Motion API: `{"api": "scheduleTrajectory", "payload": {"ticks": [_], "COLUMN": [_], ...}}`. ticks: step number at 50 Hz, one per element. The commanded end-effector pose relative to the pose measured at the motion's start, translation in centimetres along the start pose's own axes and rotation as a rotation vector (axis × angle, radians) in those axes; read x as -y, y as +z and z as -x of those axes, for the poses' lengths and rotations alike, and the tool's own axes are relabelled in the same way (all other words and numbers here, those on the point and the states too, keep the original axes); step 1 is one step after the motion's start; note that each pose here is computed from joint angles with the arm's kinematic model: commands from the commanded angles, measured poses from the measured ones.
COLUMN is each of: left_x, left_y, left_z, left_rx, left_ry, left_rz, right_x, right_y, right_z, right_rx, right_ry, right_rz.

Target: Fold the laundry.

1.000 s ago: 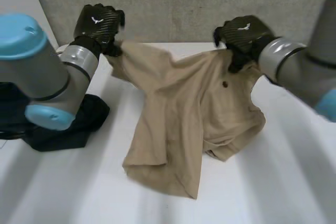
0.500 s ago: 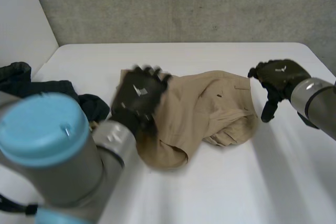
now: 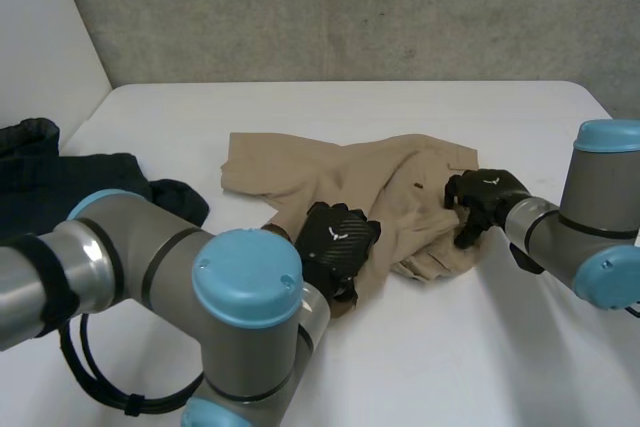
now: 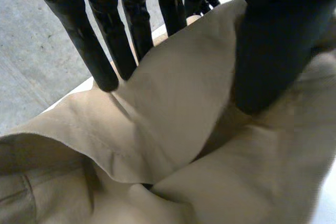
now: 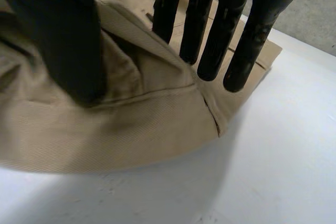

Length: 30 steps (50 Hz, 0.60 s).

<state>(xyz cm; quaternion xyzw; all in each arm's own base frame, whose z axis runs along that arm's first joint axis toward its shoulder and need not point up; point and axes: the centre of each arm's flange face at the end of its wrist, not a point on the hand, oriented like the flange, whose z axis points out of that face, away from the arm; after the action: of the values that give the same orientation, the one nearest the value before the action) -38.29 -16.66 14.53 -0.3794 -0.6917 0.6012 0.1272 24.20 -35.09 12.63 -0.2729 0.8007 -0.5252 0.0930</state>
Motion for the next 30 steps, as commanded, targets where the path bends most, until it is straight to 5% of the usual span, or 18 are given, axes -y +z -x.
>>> {"api": "scheduleTrajectory", "payload": {"ticks": [1,5,15,30], "left_x": [2.0,6.6,18.1,25.1], "left_y": [0.9,-0.4,-7.5,-16.8], "left_z": [3.1,7.2,14.4,16.4], "left_rx": [0.130,0.260,0.411,0.458], "left_ry": [0.038,0.003,-0.036,-0.061], "left_rz": [-0.053,-0.174,-0.530,-0.813], "right_x": [1.2,4.0,16.5,25.1], "right_y": [0.8,0.0,-9.6,-23.6], "right_z": [-0.6,-1.6,-2.9,-1.2], "right_rx": [-0.020,-0.058,-0.126,-0.161], "right_ry": [-0.014,-0.036,-0.151,-0.329], "right_rz": [-0.037,-0.111,-0.440,-0.629]}}
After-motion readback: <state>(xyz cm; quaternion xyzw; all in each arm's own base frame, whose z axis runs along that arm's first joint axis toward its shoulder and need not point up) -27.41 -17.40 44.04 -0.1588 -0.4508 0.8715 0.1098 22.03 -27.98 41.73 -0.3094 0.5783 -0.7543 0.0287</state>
